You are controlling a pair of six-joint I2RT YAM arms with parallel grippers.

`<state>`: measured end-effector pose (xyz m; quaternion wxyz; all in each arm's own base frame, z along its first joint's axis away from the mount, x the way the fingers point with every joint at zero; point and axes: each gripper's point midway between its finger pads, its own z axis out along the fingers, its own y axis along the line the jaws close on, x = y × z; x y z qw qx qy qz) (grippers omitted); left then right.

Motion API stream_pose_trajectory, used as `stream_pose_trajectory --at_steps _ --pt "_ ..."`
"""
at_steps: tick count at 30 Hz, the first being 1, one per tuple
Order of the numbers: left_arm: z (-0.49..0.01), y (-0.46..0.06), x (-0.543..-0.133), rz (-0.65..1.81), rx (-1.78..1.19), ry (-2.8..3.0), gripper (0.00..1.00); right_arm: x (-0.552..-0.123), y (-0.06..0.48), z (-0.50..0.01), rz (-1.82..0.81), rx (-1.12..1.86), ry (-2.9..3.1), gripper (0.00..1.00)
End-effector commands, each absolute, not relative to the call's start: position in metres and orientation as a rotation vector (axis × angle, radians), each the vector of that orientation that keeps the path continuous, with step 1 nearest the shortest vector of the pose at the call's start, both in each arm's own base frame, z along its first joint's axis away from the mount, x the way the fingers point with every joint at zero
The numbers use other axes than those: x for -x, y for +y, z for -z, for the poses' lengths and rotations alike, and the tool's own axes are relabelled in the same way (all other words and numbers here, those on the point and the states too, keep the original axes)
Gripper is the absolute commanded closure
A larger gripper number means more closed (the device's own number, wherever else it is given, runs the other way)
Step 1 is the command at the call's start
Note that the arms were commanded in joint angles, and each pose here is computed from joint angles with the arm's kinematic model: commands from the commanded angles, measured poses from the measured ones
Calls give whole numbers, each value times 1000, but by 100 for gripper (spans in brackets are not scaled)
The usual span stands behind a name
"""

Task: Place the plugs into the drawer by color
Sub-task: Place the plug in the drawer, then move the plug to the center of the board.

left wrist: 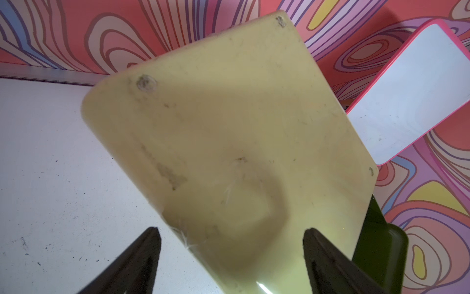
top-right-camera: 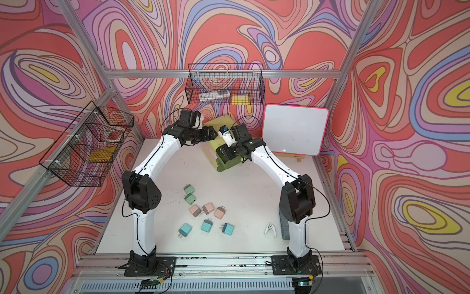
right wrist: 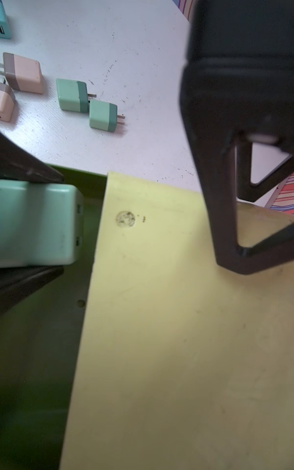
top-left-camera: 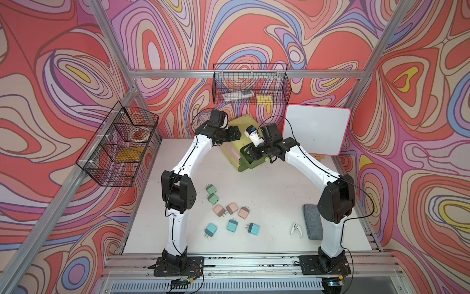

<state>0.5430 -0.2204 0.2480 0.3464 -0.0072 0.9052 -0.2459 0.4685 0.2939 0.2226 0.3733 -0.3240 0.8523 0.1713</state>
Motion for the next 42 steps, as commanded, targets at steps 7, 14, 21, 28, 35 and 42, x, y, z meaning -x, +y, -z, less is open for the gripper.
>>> stream_pose_trajectory --at_steps 7,14,21,28,35,42 --pt "-240 -216 -543 599 13 2378 13 -477 291 -222 -491 786 2190 64" --pt "-241 -215 -543 597 16 2379 13 -477 291 -220 -513 780 2201 52" --pt "-241 -218 -542 622 18 2378 13 -475 289 -235 -518 773 2188 42" --pt "-244 -215 -543 617 18 2370 13 -445 295 -291 -548 689 2103 38" --pt "-244 -218 -545 635 24 2367 13 -379 352 -281 -532 540 2057 42" --pt "-242 -217 -542 633 22 2378 14 -328 429 -182 -597 708 2187 45"
